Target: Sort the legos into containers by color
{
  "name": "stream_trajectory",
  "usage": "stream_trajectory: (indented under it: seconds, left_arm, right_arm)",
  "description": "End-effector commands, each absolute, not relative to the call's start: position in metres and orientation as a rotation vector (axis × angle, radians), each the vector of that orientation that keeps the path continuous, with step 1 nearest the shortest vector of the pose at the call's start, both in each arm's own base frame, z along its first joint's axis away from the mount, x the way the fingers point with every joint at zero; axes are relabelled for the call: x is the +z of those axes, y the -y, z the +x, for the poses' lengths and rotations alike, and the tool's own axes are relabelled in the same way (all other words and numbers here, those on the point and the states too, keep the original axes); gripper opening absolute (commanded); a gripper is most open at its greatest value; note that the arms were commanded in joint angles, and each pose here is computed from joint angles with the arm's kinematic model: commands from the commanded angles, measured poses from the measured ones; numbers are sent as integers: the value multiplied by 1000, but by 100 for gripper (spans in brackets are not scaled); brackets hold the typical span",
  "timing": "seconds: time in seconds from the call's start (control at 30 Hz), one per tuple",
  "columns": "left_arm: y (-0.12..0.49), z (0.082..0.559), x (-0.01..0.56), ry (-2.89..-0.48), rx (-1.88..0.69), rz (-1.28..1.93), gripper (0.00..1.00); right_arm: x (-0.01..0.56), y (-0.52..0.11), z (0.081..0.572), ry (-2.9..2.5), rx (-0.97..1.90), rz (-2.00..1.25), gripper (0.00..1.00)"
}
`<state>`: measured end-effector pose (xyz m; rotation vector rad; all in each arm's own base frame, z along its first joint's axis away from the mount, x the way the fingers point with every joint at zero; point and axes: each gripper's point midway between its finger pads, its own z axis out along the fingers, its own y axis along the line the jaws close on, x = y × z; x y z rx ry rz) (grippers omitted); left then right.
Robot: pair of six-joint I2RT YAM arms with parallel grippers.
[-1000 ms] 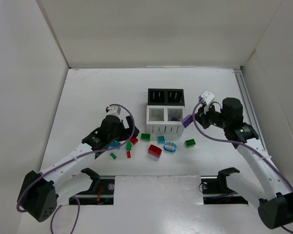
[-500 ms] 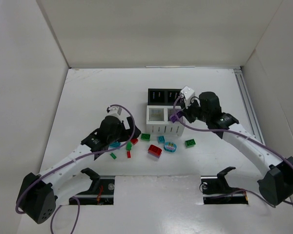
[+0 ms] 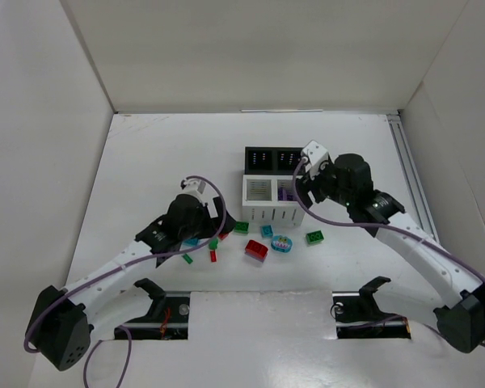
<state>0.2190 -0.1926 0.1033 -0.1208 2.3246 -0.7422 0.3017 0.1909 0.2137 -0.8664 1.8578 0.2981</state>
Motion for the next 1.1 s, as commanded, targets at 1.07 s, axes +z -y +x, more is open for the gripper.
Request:
stream_trajectory:
  seconds: [1.07]
  left_arm:
    - [299,165,72,-2454,-265,489,98]
  right_arm:
    - [212,-140,229,-1802,209,-993,96]
